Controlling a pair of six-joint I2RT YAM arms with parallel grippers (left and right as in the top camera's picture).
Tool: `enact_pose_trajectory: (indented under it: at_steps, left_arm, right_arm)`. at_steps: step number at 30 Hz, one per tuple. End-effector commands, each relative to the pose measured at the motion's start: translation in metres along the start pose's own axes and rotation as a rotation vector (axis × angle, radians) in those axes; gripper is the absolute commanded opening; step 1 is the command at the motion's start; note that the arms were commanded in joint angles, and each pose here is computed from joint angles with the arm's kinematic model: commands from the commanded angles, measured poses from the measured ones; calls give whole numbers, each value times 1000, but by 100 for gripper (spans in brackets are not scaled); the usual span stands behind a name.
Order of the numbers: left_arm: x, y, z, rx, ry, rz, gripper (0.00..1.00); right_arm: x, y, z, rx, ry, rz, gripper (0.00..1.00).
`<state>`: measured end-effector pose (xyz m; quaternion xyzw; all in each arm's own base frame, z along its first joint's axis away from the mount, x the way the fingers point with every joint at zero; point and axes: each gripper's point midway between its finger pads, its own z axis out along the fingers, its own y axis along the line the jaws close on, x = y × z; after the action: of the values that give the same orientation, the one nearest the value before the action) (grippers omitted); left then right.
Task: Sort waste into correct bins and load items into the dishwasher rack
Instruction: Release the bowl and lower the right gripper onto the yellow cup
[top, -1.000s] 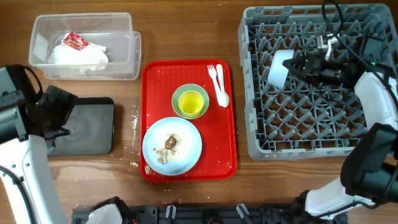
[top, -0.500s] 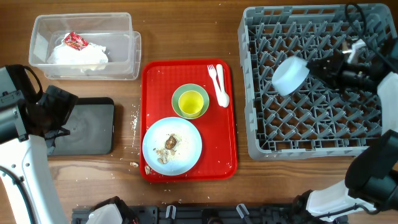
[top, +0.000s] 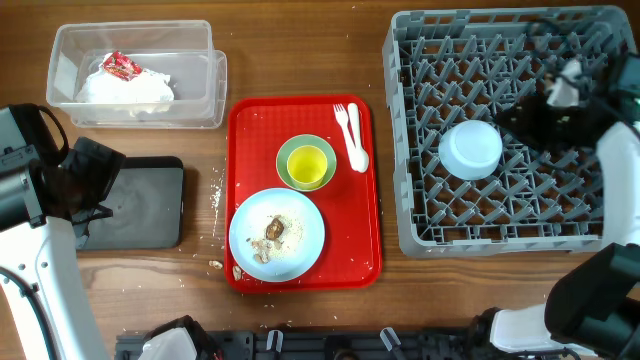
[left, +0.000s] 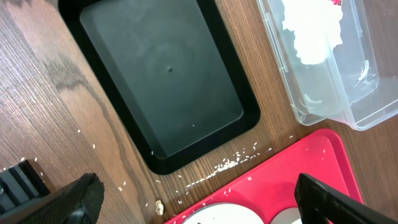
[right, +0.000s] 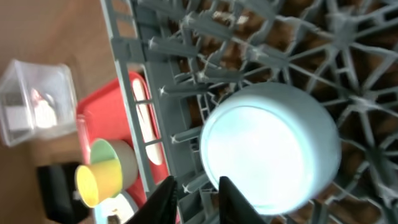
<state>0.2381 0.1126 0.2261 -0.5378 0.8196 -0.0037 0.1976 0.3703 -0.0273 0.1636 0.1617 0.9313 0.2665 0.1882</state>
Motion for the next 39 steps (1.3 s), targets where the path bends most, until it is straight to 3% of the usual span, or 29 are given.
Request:
enact_pose_trajectory:
  at_steps: [1, 8, 12, 16, 18, 22, 29, 36, 39]
  left_arm:
    - [-2, 2, -2, 1, -9, -20, 100]
    - [-2, 2, -2, 1, -9, -20, 100]
    - [-2, 2, -2, 1, -9, -20, 100]
    - [-2, 2, -2, 1, -9, -20, 100]
    - [-2, 2, -2, 1, -9, -20, 100]
    - [-2, 2, -2, 1, -9, -20, 100]
    - [-2, 2, -2, 1, -9, -20, 100]
    - [-2, 2, -2, 1, -9, -20, 100]
    - [-2, 2, -2, 1, -8, -20, 100]
  right_arm:
    - [-3, 5, 10, 135, -17, -17, 15]
    - [40, 95, 53, 39, 91, -308, 16]
    - [83, 164, 78, -58, 137, -511, 31]
    - [128, 222, 93, -138, 146, -666, 60]
    - [138, 234, 100, -94, 109, -672, 66]
    - [155, 251, 112, -42, 58, -721, 68]
    - [219, 268, 155, -54, 155, -848, 70]
    - [206, 262, 178, 84, 23, -898, 70]
    - [207, 251, 194, 127, 37, -932, 66]
